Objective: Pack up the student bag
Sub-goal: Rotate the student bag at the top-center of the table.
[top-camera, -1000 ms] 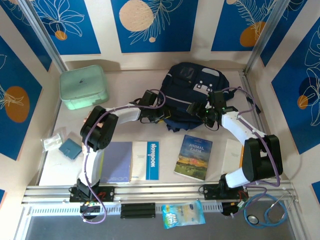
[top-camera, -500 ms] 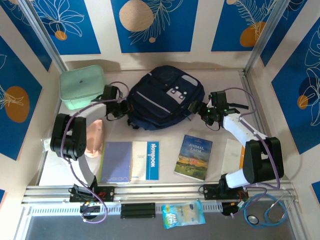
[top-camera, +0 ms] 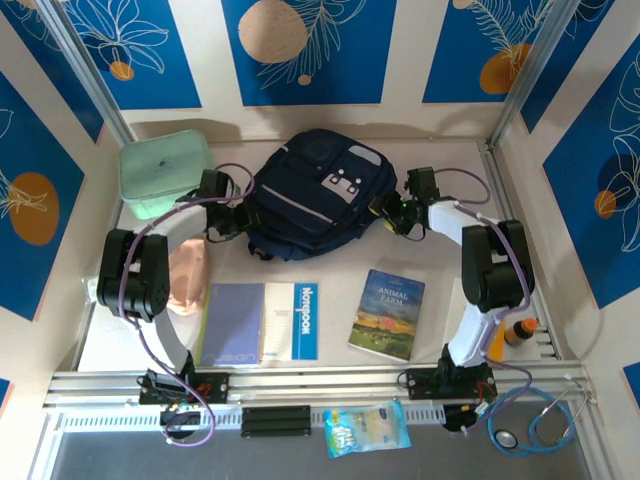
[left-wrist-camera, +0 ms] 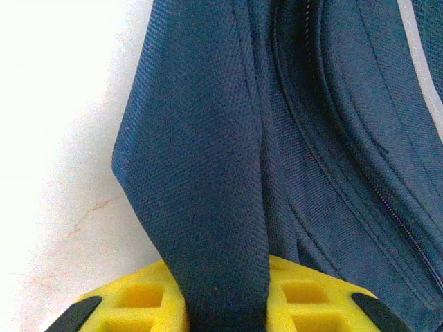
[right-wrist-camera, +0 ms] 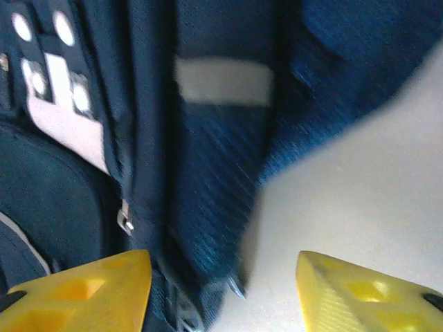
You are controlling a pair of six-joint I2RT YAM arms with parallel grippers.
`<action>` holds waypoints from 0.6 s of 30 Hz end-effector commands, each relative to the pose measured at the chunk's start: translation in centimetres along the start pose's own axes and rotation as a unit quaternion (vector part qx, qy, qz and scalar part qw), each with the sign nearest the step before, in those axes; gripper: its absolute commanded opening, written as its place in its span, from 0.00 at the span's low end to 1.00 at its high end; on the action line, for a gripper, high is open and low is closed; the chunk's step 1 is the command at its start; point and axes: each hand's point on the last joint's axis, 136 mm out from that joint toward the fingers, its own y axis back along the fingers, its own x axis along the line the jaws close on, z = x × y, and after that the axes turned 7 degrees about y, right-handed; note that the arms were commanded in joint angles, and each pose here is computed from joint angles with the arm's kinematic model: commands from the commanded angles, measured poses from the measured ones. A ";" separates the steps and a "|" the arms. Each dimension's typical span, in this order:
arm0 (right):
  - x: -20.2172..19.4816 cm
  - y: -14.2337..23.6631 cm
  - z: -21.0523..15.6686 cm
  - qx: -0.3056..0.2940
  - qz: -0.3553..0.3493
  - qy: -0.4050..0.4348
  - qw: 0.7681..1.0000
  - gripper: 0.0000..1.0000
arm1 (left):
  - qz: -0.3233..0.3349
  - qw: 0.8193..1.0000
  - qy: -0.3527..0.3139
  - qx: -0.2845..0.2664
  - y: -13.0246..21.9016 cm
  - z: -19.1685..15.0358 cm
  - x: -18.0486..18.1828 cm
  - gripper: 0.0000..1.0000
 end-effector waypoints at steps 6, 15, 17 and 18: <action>-0.3 -3.1 1.9 0.025 0.002 -0.017 1.000 0.42 | -0.037 0.999 -0.021 -0.001 1.6 0.3 -1.8 0.23; -1.2 -4.1 1.4 0.033 -0.006 -0.017 0.999 0.34 | -0.039 0.999 -0.022 -0.006 1.6 0.7 -2.1 0.23; -1.2 -4.1 1.7 0.041 -0.007 -0.019 0.999 0.18 | -0.039 0.999 -0.024 -0.008 1.5 1.1 -2.3 0.23; -1.0 -3.8 1.8 0.040 -0.004 -0.020 0.999 0.10 | -0.038 0.999 -0.024 -0.011 1.4 1.4 -2.3 0.24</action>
